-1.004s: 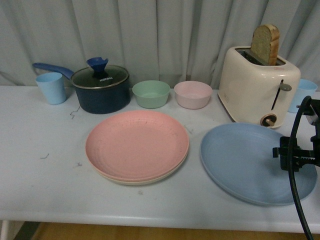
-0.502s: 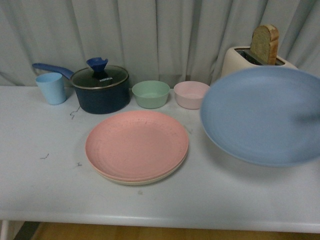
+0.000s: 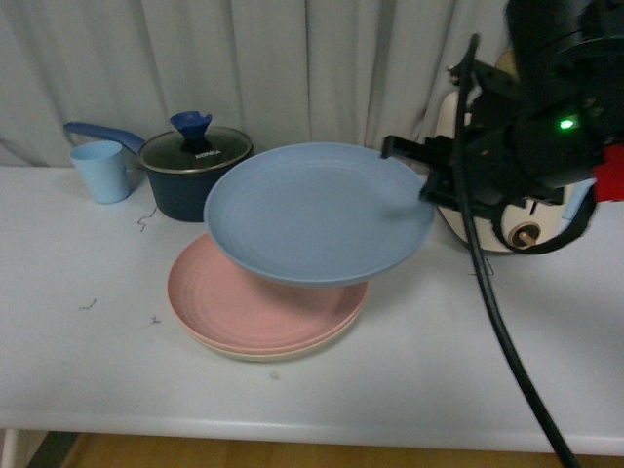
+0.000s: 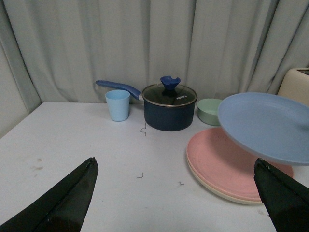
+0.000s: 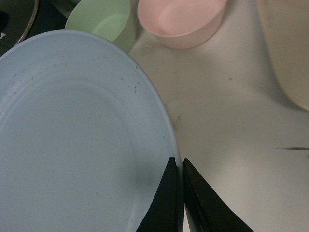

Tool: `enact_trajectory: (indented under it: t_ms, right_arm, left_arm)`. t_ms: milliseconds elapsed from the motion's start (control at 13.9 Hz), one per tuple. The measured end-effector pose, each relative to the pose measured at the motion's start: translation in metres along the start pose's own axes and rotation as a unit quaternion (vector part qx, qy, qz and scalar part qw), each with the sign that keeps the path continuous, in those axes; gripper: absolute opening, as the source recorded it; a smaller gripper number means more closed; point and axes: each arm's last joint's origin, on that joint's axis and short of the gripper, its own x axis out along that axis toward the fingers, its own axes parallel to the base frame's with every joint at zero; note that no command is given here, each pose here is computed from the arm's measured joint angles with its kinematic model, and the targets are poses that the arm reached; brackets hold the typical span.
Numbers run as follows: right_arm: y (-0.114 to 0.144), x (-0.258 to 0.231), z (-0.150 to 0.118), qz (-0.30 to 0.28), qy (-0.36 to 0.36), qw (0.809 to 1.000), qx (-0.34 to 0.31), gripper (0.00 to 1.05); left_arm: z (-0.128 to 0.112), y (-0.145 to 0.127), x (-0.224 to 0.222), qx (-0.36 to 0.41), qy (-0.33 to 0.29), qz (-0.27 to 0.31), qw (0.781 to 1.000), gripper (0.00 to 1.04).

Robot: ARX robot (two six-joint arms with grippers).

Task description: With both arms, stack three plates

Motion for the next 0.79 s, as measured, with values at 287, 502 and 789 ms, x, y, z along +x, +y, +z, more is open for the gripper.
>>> enact_trajectory:
  t_ms: [287,502,789]
  right_arm:
    - [0.025,0.042,-0.013,-0.008,0.030,0.999,0.014,0.02]
    - [0.030,0.053,-0.021,-0.017,0.051,0.998,0.019,0.02]
    - [0.045,0.054,-0.031,-0.014,0.067,0.998,0.009,0.02]
  left_arm:
    - [0.000,0.000,0.000,0.000,0.000,0.000,1.000,0.98]
    - [0.000,0.000,0.000,0.000,0.000,0.000,1.000,0.98]
    - [0.000,0.000,0.000,0.000,0.000,0.000,1.000,0.98]
